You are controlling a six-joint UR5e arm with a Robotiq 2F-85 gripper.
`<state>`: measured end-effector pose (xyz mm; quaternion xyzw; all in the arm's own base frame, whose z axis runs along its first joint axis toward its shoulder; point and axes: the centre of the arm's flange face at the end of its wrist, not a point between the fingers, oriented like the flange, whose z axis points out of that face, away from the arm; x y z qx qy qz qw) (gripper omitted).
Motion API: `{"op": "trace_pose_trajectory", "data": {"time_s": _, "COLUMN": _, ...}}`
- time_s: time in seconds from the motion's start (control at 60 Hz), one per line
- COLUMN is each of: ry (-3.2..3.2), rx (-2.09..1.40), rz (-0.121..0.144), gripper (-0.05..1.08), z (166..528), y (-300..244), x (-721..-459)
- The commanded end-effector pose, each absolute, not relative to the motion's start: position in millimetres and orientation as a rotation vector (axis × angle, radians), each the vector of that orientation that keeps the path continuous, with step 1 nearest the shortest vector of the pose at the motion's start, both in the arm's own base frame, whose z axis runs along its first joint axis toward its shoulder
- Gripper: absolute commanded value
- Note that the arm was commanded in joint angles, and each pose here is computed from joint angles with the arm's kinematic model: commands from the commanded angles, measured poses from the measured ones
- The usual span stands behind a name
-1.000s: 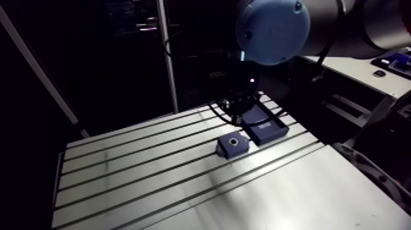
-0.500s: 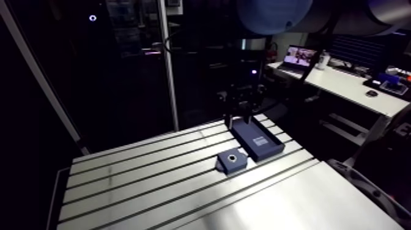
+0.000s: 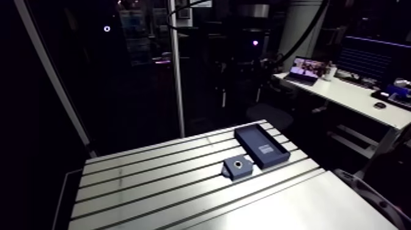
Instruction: Pick up the bearing and press it into the housing until flush.
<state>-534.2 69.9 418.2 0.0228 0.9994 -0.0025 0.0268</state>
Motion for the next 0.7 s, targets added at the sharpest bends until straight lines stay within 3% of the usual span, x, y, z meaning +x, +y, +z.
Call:
{"op": "trace_pose_trajectory", "data": {"time_s": 0.017, "ry": 3.095, "rx": 0.075, "rz": -0.002, "gripper": 0.0, "z": 450, "y": 46, "x": -541}}
{"op": "trace_pose_trajectory", "data": {"time_s": 0.167, "ry": 3.108, "rx": 0.101, "rz": 0.02, "gripper": 0.0, "z": 469, "y": 27, "x": -540}}
{"op": "trace_pose_trajectory", "data": {"time_s": 0.383, "ry": 3.125, "rx": 0.168, "rz": 0.029, "gripper": 0.0, "z": 492, "y": 23, "x": -534}}
{"op": "trace_pose_trajectory", "data": {"time_s": 0.7, "ry": 3.136, "rx": 0.098, "rz": 0.02, "gripper": 0.0, "z": 503, "y": -12, "x": -532}}
